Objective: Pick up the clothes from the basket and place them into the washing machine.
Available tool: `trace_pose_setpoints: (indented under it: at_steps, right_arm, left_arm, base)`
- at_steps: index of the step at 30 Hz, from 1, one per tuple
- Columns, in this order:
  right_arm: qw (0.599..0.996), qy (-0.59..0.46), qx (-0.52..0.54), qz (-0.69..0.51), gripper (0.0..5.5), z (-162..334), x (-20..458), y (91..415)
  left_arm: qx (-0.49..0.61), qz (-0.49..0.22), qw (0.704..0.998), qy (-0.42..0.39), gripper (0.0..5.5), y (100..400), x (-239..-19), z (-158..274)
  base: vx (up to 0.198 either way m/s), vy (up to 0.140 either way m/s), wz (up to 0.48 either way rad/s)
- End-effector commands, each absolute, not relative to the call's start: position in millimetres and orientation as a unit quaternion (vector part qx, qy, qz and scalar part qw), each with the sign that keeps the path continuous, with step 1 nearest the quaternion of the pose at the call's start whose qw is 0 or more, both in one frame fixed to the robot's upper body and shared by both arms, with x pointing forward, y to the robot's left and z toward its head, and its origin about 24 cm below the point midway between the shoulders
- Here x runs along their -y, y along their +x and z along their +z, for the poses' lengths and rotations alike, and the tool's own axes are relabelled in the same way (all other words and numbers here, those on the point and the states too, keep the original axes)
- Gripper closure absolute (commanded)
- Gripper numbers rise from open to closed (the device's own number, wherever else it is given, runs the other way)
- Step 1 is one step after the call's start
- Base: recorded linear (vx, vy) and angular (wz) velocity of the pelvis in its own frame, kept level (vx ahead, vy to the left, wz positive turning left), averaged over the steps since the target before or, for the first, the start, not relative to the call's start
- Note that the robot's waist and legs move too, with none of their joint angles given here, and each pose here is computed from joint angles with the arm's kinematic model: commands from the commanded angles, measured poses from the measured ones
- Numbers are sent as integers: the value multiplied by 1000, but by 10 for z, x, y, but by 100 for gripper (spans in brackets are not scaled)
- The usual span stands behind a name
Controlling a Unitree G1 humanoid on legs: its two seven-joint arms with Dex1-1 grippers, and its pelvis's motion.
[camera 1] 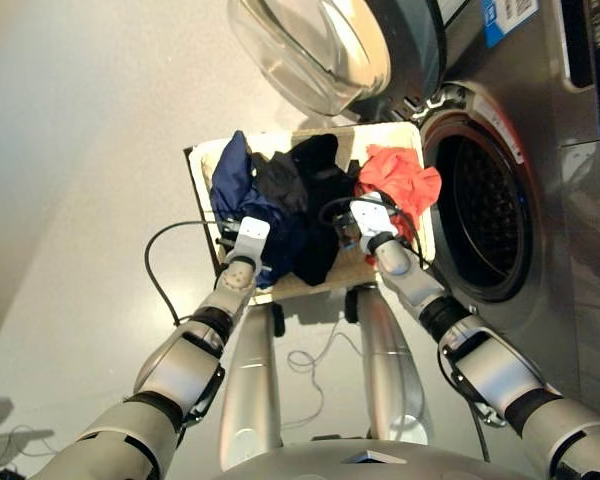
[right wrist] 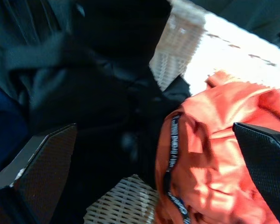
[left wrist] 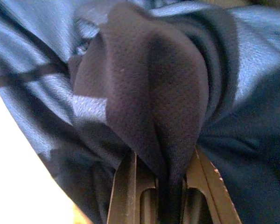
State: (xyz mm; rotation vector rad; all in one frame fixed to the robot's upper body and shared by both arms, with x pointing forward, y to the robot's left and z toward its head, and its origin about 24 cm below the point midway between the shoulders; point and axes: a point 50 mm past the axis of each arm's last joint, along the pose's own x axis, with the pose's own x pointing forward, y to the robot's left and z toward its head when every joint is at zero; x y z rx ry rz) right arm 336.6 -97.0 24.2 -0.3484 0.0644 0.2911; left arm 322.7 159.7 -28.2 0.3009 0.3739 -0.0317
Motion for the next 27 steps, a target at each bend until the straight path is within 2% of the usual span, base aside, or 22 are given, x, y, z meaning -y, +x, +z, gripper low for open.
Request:
trace_pose_setpoints:
  at_steps: [1, 7, 10, 17, 27]
  right_arm:
    - [980, -120, 17, 158, 0, 410, 826, 3375]
    - [985, -99, -31, 140, 0, 172, 962, 3255]
    - [983, -96, -72, 136, 0, -61, 1117, 3073]
    - [976, -94, -127, 147, 0, -366, 1225, 2744]
    - [970, -86, -101, 201, 0, -304, 1129, 2556]
  left_arm:
    - [-140, -6, 986, 88, 550, 3282, -1571, -152]
    - [-119, -21, 992, 24, 550, 3185, -1453, -168]
    - [-95, -43, 994, -40, 550, 3016, -1403, -167]
    - [-90, -61, 987, -117, 550, 2725, -1387, -214]
    - [-4, -117, 971, -207, 550, 2640, -1251, 222]
  base:
    - [77, -49, -32]
    - [84, -53, -31]
    - [116, -65, 86]
    - [78, -52, 109]
    - [5, -4, -2]
